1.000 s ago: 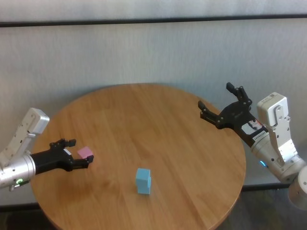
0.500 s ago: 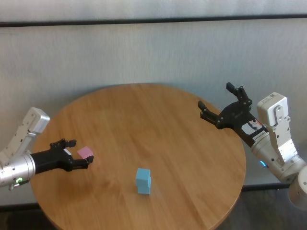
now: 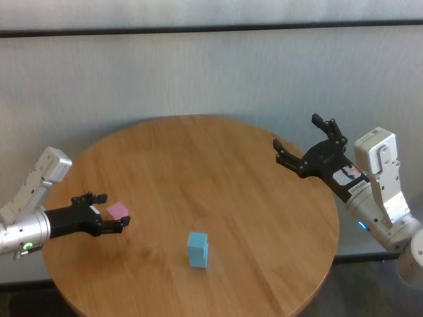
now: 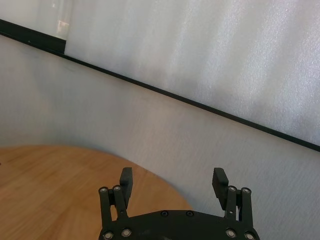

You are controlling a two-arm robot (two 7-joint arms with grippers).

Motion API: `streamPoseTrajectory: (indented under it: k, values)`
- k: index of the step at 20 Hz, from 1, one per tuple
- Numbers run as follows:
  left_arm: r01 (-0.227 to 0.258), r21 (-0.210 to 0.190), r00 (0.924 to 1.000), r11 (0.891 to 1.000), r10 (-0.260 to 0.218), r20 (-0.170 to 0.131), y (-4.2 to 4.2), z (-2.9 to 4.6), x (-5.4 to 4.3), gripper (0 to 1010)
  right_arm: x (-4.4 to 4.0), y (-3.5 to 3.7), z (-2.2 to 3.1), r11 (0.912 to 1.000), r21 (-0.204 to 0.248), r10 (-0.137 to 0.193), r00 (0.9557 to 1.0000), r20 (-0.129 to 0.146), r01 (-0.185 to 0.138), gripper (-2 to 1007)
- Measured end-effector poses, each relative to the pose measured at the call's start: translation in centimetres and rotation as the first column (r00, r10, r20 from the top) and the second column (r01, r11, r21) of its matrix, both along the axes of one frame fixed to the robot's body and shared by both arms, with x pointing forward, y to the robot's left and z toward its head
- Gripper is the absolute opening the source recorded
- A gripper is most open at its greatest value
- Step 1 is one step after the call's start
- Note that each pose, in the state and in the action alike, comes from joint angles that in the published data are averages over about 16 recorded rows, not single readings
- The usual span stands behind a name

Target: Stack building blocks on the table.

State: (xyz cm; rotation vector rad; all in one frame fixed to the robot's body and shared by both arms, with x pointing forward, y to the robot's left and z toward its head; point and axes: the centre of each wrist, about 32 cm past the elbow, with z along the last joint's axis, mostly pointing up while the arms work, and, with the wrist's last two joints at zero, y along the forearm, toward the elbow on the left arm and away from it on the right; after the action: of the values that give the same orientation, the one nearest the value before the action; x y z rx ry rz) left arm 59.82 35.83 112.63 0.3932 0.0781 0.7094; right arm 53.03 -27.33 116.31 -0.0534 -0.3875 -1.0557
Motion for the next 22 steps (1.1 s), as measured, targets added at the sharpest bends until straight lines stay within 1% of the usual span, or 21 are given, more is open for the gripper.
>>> streamPoseTrajectory:
  k: [9, 22]
  values:
    - [0.011, 0.000, 0.9999, 1.000, -0.011, -0.010, -0.03, -0.14, 0.43, 999, 0.00, 0.00, 0.00, 1.0000, 0.000, 0.000, 1.0000, 0.000, 0.000, 1005]
    - [0.021, 0.000, 0.9993, 1.000, -0.021, -0.033, -0.12, -0.23, 0.72, 999, 0.00, 0.00, 0.00, 1.0000, 0.000, 0.000, 1.0000, 0.000, 0.000, 1005]
